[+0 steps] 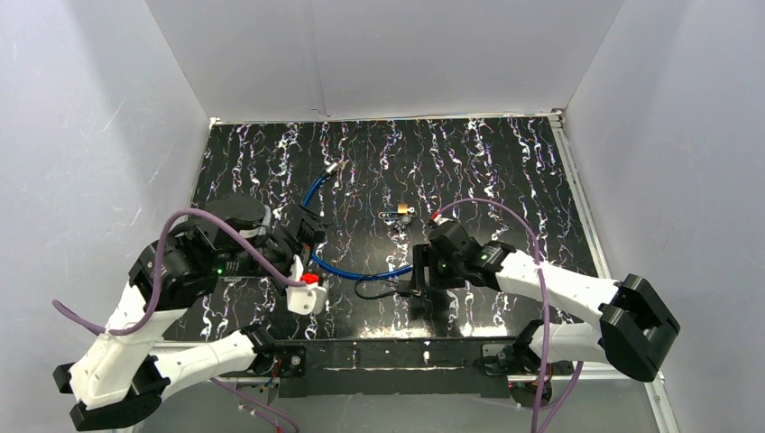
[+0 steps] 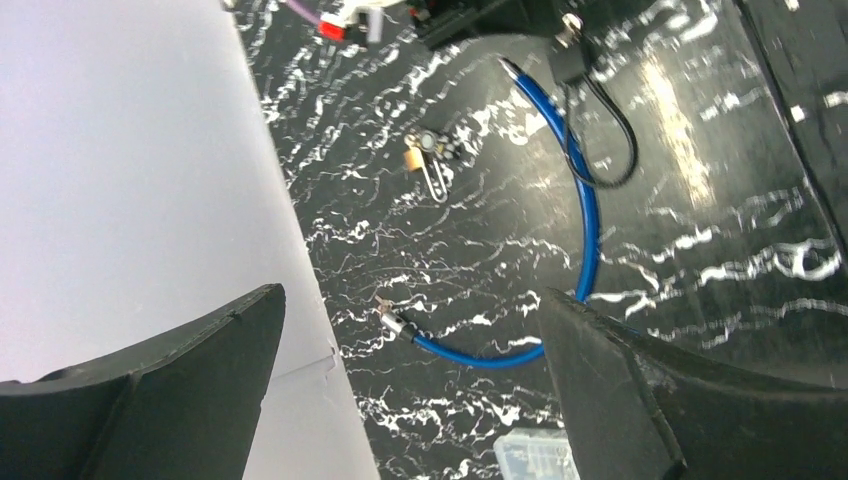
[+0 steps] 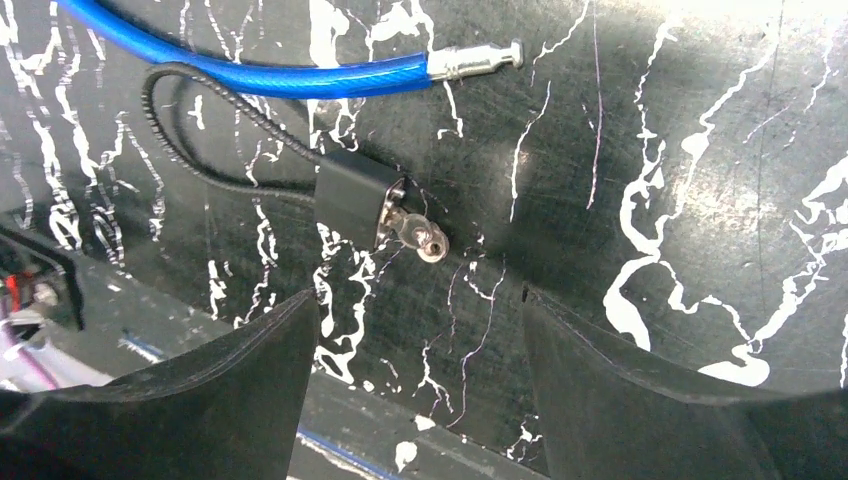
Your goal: Unlock with the key
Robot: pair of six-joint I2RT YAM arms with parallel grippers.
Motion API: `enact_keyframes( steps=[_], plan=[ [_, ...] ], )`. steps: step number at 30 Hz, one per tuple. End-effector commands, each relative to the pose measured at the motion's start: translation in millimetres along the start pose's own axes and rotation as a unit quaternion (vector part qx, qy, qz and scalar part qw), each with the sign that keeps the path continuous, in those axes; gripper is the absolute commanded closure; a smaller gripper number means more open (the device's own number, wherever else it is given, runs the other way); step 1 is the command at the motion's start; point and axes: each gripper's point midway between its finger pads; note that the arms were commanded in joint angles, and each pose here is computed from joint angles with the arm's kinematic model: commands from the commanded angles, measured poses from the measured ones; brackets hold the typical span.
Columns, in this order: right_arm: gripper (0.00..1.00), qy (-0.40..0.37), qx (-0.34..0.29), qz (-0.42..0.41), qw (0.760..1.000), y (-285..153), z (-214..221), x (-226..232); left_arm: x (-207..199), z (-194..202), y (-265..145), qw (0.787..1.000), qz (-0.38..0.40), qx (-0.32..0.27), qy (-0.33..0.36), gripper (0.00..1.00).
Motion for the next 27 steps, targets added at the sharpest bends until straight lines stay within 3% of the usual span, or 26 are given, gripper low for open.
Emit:
enact_keyframes(
  steps=[1, 3, 9, 20, 27],
  plan=[
    [0.21, -0.018, -0.034, 0.012, 0.999, 11, -12, 2, -42, 19, 5, 0.987, 0.111, 0.023, 0.112, 0.02],
    [0.21, -0.022, -0.042, -0.001, 0.999, 13, -16, 7, -47, 24, 9, 0.982, 0.128, 0.027, 0.133, 0.02],
    [0.21, -0.053, -0.06, -0.037, 0.996, 19, -30, 26, -36, 26, 25, 0.991, 0.093, 0.034, 0.09, 0.02],
    [0.24, -0.069, -0.013, -0.019, 0.997, 42, -18, 33, -52, 26, 48, 0.991, 0.064, 0.011, 0.115, 0.02],
    [0.29, -0.087, 0.006, 0.015, 0.996, 48, -15, 40, -33, 5, 48, 1.0, 0.006, -0.023, 0.014, 0.02]
  ],
)
Point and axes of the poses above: each gripper's point midway between its finger pads, its own y axis out along the fingers, its own x axis along the line the jaws close on, z = x × y, and after that the axes turned 2 degrees about y, right-handed
